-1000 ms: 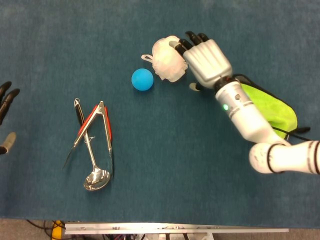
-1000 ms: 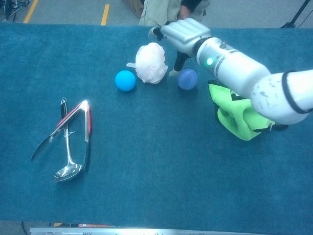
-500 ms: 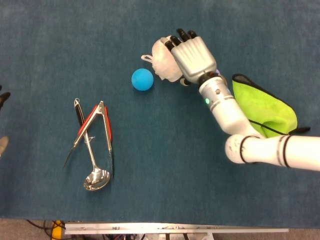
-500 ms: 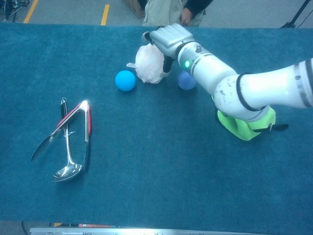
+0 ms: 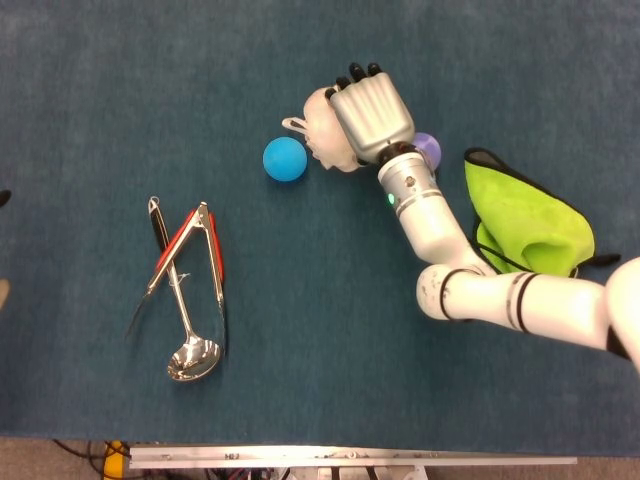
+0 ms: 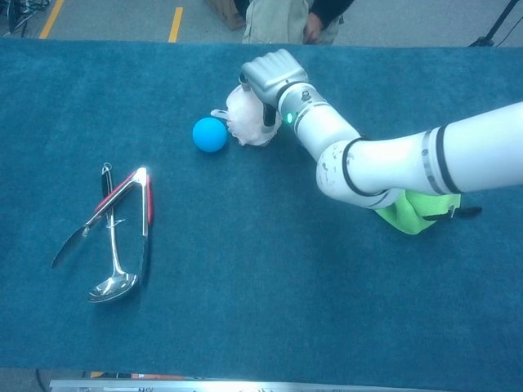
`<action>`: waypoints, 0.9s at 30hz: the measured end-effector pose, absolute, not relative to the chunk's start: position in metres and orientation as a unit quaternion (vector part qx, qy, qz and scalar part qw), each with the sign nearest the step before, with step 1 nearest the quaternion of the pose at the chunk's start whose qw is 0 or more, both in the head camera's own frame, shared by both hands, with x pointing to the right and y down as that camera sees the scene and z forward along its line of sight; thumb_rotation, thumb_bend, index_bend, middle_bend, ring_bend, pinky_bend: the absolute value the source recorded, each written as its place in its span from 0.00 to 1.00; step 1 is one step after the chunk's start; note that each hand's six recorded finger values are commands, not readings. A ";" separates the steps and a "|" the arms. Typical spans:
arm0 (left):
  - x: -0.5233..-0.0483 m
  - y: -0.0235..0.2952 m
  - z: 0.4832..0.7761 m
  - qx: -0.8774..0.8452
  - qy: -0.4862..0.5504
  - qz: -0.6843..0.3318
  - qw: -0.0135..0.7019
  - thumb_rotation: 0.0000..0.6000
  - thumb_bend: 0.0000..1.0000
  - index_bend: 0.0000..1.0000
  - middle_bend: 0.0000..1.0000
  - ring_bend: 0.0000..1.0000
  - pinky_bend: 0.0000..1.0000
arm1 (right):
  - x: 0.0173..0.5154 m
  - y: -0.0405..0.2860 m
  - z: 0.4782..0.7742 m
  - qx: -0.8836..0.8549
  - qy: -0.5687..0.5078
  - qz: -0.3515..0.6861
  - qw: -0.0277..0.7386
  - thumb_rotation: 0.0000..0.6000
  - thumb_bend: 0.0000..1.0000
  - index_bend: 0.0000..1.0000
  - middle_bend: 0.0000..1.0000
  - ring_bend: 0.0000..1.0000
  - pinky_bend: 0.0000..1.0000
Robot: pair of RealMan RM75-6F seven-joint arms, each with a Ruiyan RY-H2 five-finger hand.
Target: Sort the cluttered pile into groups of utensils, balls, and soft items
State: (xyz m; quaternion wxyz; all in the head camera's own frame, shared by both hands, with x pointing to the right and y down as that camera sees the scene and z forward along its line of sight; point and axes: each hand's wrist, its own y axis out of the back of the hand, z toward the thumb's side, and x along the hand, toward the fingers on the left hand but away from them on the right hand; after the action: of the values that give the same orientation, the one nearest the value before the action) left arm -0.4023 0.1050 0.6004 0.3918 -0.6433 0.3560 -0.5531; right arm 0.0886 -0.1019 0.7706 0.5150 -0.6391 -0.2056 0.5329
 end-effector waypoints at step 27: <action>-0.393 0.100 0.614 -0.657 0.340 -0.550 0.389 1.00 0.35 0.00 0.02 0.00 0.07 | 0.147 -0.094 0.692 -0.694 -0.254 0.447 0.504 1.00 0.00 0.66 0.52 0.45 0.52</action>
State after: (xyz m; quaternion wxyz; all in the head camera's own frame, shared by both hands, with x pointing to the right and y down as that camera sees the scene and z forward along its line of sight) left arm -0.3925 0.1000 0.6136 0.3888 -0.6565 0.3396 -0.5500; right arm 0.1472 -0.0945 0.6916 0.5042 -0.6940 -0.2543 0.4466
